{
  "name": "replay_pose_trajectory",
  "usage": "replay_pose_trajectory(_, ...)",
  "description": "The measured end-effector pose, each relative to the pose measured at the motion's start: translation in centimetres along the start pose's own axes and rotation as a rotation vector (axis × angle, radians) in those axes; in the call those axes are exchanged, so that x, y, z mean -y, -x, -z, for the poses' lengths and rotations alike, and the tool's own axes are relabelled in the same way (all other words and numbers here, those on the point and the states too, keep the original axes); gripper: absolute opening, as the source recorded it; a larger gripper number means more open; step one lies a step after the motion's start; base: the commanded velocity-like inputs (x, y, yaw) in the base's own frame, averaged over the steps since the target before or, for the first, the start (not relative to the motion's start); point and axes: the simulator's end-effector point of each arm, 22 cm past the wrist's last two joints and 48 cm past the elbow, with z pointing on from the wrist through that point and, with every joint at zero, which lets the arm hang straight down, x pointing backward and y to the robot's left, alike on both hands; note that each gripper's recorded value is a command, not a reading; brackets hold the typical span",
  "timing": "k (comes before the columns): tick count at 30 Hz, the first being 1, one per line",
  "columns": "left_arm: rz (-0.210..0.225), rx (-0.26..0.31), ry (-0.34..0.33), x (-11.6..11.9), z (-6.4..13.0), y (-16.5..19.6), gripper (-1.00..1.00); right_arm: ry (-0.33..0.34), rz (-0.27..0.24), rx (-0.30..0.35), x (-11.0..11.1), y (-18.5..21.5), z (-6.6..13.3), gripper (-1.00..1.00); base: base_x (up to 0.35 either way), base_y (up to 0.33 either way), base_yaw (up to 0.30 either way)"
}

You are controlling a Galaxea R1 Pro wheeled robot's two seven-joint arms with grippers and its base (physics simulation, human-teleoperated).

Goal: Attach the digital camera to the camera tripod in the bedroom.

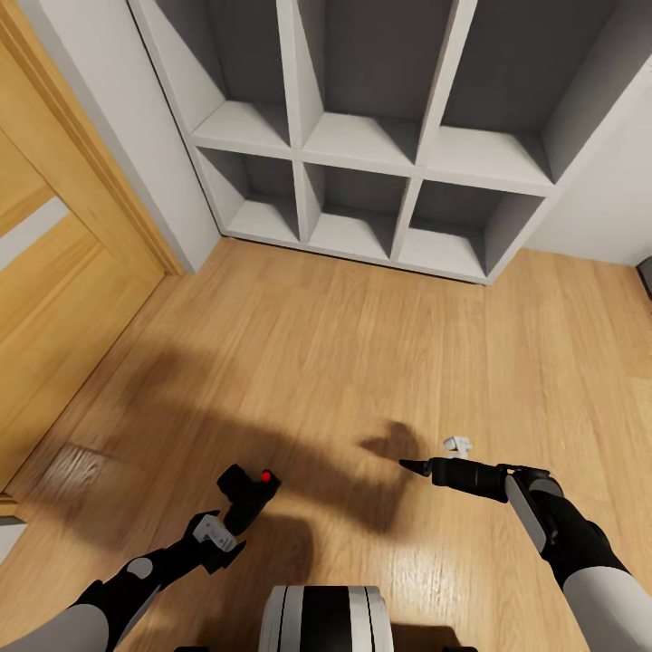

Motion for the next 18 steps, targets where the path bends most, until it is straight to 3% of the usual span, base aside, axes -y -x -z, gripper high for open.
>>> replay_pose_trajectory(18,0.001,0.001,0.0,0.0,-0.01,0.02,1.0,0.009,0.0,0.007,-0.22,0.13,-0.05,1.0,0.0,0.0,0.0)
